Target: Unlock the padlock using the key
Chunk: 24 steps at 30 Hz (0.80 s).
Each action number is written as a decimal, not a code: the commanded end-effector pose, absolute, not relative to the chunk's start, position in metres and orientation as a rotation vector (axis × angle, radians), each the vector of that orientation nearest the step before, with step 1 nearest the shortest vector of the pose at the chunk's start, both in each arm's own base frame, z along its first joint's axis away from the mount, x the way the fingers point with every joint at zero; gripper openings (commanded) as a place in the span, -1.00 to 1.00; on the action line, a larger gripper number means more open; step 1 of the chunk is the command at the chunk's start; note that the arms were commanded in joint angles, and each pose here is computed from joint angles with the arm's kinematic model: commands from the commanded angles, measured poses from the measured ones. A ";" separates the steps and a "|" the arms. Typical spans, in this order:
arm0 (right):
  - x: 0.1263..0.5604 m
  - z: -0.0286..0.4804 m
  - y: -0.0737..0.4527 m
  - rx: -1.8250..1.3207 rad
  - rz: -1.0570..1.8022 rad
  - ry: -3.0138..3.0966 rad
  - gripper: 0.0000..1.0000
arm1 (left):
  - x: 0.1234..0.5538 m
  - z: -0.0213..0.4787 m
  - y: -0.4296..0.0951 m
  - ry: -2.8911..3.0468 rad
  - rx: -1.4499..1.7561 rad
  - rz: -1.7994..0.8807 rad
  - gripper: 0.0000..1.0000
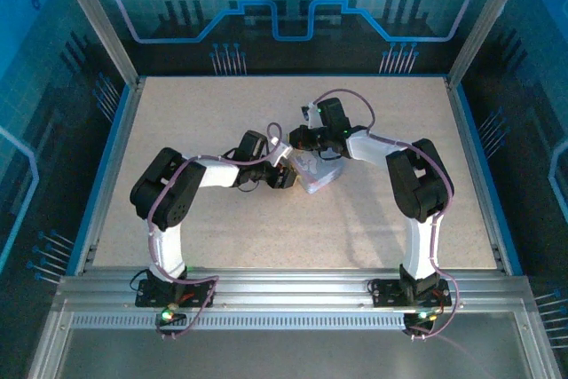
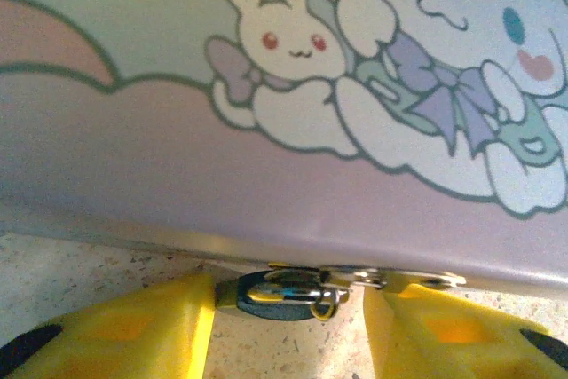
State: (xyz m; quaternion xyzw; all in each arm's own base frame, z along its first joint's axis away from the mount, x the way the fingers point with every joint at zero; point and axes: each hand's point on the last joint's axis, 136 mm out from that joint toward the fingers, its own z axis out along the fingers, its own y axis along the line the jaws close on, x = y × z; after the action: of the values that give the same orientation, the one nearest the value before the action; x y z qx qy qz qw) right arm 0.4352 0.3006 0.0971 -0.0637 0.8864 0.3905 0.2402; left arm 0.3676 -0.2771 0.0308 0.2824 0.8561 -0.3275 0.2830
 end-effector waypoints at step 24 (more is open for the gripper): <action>0.421 0.076 0.309 -0.169 1.095 2.500 -1.00 | 0.360 0.039 -0.296 2.263 0.787 -0.972 -0.20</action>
State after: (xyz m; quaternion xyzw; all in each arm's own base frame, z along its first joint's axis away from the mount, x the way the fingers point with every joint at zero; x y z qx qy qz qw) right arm 0.4355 0.3006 0.0972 -0.0608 0.8865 0.3911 0.2399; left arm 0.3631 -0.2822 0.0333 0.2788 0.8534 -0.3442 0.2746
